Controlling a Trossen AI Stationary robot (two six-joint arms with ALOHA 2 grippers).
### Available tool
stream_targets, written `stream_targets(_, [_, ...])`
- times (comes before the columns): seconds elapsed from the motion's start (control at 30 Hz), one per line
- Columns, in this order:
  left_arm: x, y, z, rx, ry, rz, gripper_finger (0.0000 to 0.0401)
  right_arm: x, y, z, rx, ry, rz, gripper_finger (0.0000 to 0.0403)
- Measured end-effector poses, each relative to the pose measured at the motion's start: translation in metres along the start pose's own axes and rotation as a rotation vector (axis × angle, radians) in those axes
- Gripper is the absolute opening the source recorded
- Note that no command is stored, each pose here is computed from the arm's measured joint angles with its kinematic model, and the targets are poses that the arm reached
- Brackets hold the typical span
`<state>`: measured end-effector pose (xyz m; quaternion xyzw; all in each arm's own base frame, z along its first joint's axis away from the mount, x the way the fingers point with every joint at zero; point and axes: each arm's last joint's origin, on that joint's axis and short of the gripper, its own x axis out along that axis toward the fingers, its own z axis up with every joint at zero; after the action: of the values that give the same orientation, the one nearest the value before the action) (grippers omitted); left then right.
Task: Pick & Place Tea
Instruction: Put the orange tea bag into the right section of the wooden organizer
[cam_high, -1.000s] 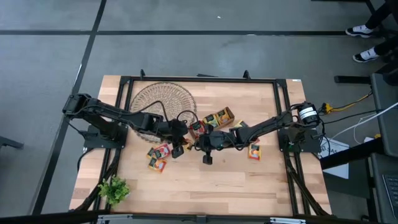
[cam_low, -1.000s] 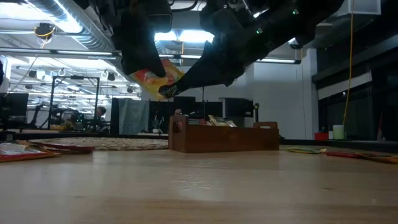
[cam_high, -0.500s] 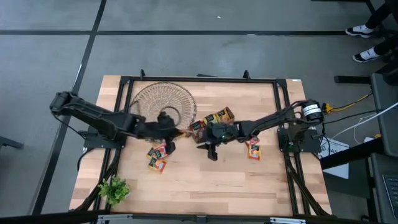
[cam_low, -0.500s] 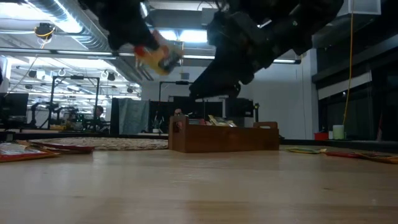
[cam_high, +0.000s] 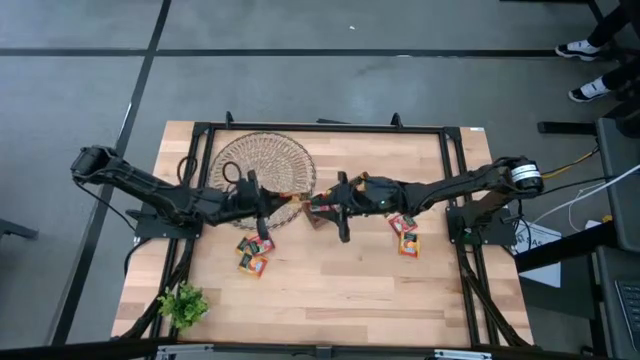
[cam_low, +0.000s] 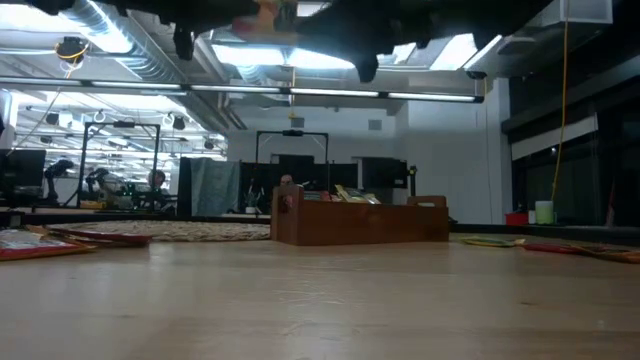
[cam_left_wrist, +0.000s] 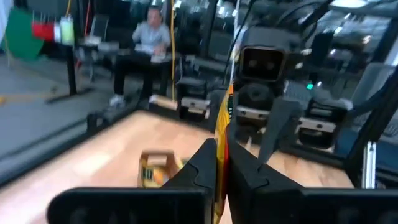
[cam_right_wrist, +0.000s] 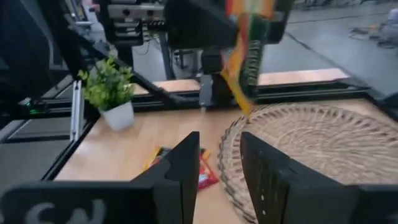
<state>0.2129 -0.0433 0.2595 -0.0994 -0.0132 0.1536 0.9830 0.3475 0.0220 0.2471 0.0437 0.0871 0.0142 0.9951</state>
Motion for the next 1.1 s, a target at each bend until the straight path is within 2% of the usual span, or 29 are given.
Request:
stream_targets(0.3, [-0.004,0.0,0.01,0.039,-0.172,-0.067,0.0012,-0.009,-0.004,0.019,0.005,-0.104,-0.018,0.0117])
stream_targets(0.9, [0.013,0.009,0.004,-0.006,-0.151,-0.178,0.0012,-0.01,-0.003,0.026,-0.007,-0.183,-0.008,0.0117])
stream_targets(1.0, [0.014,0.01,0.003,-0.009,-0.149,-0.173,0.0013,-0.01,-0.003,0.026,-0.007,-0.181,-0.008,0.0103])
stream_targets(1.1, [0.015,0.01,0.002,-0.001,-0.146,-0.172,0.0013,-0.01,-0.002,0.025,-0.01,-0.172,0.006,0.0069])
